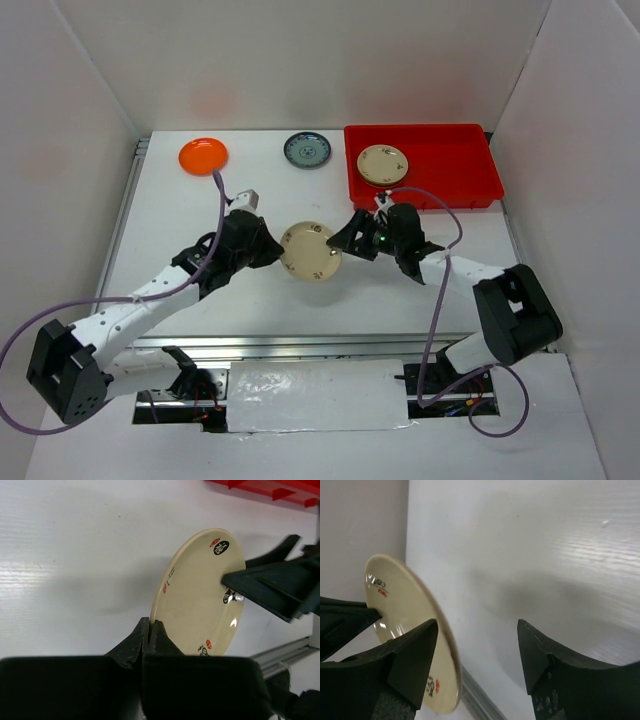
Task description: Place the plates into the plastic bin on the countertop
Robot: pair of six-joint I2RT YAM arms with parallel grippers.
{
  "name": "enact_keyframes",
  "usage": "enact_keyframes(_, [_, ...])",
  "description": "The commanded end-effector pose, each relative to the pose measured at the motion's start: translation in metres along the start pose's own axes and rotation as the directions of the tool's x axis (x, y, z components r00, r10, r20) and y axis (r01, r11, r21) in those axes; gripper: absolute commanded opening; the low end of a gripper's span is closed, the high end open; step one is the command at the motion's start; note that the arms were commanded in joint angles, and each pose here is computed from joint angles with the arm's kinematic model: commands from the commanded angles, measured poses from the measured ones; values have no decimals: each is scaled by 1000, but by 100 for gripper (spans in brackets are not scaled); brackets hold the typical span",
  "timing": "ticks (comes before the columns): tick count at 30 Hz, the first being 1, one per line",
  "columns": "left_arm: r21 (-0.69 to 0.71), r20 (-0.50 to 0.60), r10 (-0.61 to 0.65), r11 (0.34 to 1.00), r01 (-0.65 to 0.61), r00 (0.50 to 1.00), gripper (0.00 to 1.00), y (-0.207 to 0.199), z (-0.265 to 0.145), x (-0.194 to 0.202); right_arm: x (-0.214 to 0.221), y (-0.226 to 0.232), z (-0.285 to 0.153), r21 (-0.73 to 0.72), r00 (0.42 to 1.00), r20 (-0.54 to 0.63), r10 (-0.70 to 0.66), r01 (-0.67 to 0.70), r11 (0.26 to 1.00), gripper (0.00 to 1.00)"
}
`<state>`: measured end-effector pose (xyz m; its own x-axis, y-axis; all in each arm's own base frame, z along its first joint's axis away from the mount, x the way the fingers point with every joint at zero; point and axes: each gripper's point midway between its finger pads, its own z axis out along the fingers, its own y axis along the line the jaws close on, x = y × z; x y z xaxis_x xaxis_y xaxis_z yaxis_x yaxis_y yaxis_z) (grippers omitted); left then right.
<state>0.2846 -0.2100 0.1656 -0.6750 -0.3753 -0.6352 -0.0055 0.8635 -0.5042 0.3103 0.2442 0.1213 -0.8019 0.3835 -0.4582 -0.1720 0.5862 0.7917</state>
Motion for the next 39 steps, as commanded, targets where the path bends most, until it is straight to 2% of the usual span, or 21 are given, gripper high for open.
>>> enact_keyframes(1, [116, 21, 13, 993, -16, 1000, 0, -23, -19, -8, -7, 47, 10, -205, 999, 21, -47, 50, 977, 70])
enact_keyframes(4, [103, 34, 9, 995, -12, 999, 0, -19, -22, -15, -1, 59, 7, -278, 999, 1, -40, 38, 960, 32])
enact_keyframes(5, [98, 50, 5, 995, -10, 999, 0, -18, -21, -23, -1, 59, 5, -276, 999, 7, -32, 32, 961, 0])
enact_keyframes(6, [69, 87, -6, 998, 0, 996, 8, -16, -22, -35, -6, 55, 6, -244, 999, 33, -14, 21, 970, 0])
enact_keyframes(7, [28, 104, -15, 1000, 12, 994, 86, -12, -22, -42, -13, 58, 2, -232, 998, 62, -17, 31, 972, 0])
enact_keyframes(8, [-56, 83, -15, 998, 20, 996, 99, 3, -21, -39, -28, 63, 2, -203, 994, 104, -16, 37, 978, 0])
enact_keyframes(9, [-113, 99, -17, 993, 29, 995, 99, 10, -24, -46, -26, 42, 3, -72, 996, 87, 26, -20, 997, 0])
enact_keyframes(12, [-226, 167, -13, 973, 52, 986, 99, 22, -39, -68, -107, -12, -14, 298, 911, 412, 30, -166, 940, 0])
enact_keyframes(14, [-225, 174, -8, 973, 48, 985, 99, 26, -45, -67, -169, -28, -37, 351, 832, 555, 21, -257, 900, 0])
enact_keyframes(16, [-223, 167, -4, 974, 41, 986, 99, 33, -48, -59, -191, -72, -41, 454, 821, 571, 28, -344, 822, 0])
enact_keyframes(17, [-223, 166, -3, 974, 41, 986, 99, 37, -49, -56, -226, -63, -46, 433, 792, 610, 15, -350, 830, 0])
enact_keyframes(19, [-214, 164, 12, 976, 24, 986, 99, 42, -47, -51, -249, -109, -42, 512, 809, 588, 6, -378, 772, 0])
enact_keyframes(20, [-215, 159, 10, 976, 24, 987, 99, 44, -48, -51, -283, -94, -42, 479, 797, 605, -3, -361, 801, 0])
enact_keyframes(23, [-240, 140, 38, 971, -3, 989, 99, 50, -50, -48, -316, -116, -32, 485, 823, 568, -14, -322, 813, 0])
enact_keyframes(27, [-262, 128, 62, 965, -27, 990, 99, 59, -49, -46, -320, -149, -12, 537, 861, 508, -3, -313, 783, 0])
enact_keyframes(33, [-242, 118, 55, 970, -25, 991, 99, 65, -44, -48, -327, -157, -15, 501, 849, 529, -3, -309, 808, 0])
enact_keyframes(35, [-226, 114, 59, 973, -32, 992, 99, 65, -39, -49, -331, -149, -11, 508, 857, 514, -21, -285, 813, 10])
enact_keyframes(36, [-219, 107, 58, 975, -33, 993, 99, 65, -38, -48, -331, -150, -8, 515, 862, 506, -21, -282, 809, 31])
enact_keyframes(37, [-206, 93, 59, 978, -39, 994, 99, 64, -36, -46, -331, -148, -8, 518, 865, 501, -23, -279, 809, 89])
enact_keyframes(38, [-200, 92, 57, 979, -38, 994, 99, 63, -35, -46, -333, -147, -12, 526, 860, 509, -26, -288, 800, 100])
enact_keyframes(39, [-201, 93, 53, 979, -34, 994, 99, 63, -34, -46, -331, -128, -9, 518, 861, 507, -44, -263, 814, 100])
